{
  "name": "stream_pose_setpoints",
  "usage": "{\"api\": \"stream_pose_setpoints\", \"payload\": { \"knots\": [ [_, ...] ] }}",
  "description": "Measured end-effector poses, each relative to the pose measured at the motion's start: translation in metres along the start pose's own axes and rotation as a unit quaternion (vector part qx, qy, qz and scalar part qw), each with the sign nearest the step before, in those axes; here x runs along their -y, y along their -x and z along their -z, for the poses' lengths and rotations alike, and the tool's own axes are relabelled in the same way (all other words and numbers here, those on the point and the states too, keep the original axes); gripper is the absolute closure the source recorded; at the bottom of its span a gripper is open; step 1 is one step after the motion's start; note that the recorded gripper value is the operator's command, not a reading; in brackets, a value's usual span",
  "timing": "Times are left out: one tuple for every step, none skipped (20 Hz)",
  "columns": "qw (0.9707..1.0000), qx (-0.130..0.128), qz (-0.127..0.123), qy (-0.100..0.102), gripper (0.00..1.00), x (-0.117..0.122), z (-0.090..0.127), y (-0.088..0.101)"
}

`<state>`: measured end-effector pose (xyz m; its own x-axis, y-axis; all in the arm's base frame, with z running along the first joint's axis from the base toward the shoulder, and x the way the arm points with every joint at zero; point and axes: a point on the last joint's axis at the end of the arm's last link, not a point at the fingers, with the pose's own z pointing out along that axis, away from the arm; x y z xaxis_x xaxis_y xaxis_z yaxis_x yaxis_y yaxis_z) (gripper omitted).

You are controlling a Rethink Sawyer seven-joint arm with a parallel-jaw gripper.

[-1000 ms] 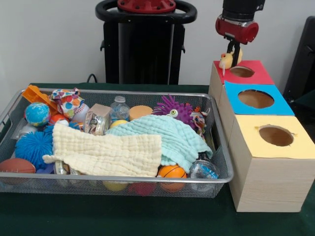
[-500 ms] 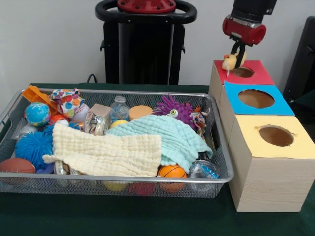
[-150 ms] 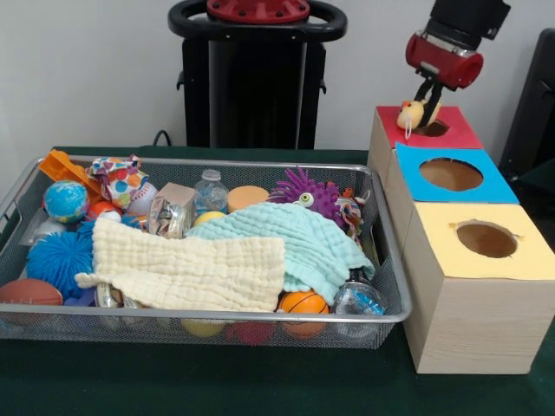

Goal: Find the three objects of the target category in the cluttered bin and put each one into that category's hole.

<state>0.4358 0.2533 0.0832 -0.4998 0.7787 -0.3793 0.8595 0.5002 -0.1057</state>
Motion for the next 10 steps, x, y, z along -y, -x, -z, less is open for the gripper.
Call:
{"api": "stream_pose_setpoints", "payload": {
  "knots": [
    [0.9999,0.008,-0.003,-0.006,1.0,-0.003,-0.001,0.0],
    [0.9993,0.025,-0.018,-0.021,1.0,-0.009,-0.003,0.0],
    [0.9989,0.03,-0.025,-0.025,1.0,-0.011,-0.003,0.0],
    [0.9985,0.035,-0.031,-0.03,1.0,-0.013,-0.003,0.0],
    [0.9969,0.046,-0.049,-0.041,1.0,-0.017,-0.003,-0.001],
    [0.9959,0.051,-0.059,-0.046,1.0,-0.019,-0.004,-0.002],
    [0.995,0.055,-0.067,-0.05,1.0,-0.021,-0.004,-0.002],
    [0.9933,0.061,-0.081,-0.057,1.0,-0.023,-0.004,-0.003],
    [0.9911,0.066,-0.097,-0.063,1.0,-0.026,-0.003,-0.005],
    [0.9885,0.072,-0.114,-0.07,1.0,-0.028,-0.003,-0.006]
  ]
}}
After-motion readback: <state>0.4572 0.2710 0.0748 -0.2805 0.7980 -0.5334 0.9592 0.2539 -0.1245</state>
